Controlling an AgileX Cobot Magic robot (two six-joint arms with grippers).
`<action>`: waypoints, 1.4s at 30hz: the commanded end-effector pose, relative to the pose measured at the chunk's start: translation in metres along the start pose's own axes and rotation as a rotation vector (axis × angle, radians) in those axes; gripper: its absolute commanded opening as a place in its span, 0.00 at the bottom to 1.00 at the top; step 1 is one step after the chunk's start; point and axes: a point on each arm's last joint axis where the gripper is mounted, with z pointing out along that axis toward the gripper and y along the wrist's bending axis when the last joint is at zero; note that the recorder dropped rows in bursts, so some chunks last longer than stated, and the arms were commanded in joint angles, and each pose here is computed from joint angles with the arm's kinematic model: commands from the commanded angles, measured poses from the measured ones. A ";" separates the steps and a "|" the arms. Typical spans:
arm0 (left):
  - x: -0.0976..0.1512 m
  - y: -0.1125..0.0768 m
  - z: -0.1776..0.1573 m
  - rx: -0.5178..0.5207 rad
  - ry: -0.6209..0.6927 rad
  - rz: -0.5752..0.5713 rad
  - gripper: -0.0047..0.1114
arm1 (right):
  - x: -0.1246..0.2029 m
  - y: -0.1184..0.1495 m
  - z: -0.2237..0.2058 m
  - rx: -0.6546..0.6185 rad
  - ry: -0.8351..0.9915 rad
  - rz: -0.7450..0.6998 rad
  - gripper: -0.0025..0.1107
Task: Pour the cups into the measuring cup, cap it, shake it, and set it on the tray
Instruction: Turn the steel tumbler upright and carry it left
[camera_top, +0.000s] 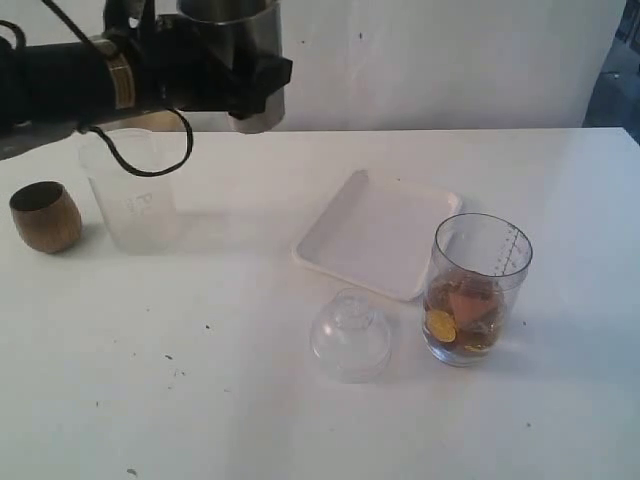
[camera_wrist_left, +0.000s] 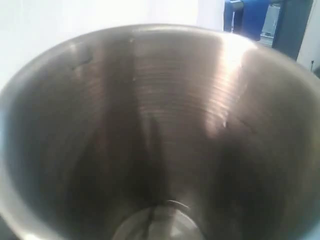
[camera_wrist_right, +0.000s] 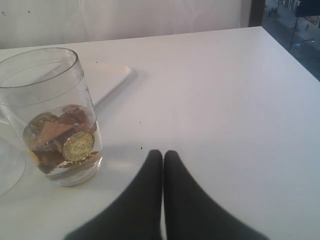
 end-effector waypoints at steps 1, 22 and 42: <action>-0.006 0.007 -0.026 -0.051 -0.073 -0.040 0.04 | 0.000 0.000 0.000 -0.006 -0.006 0.000 0.02; 0.110 0.039 0.005 -0.157 -0.038 -0.021 0.04 | 0.000 0.000 0.000 -0.006 -0.006 0.000 0.02; 0.160 0.048 0.063 -0.040 0.014 -0.013 0.04 | 0.000 0.000 0.000 -0.006 -0.006 0.000 0.02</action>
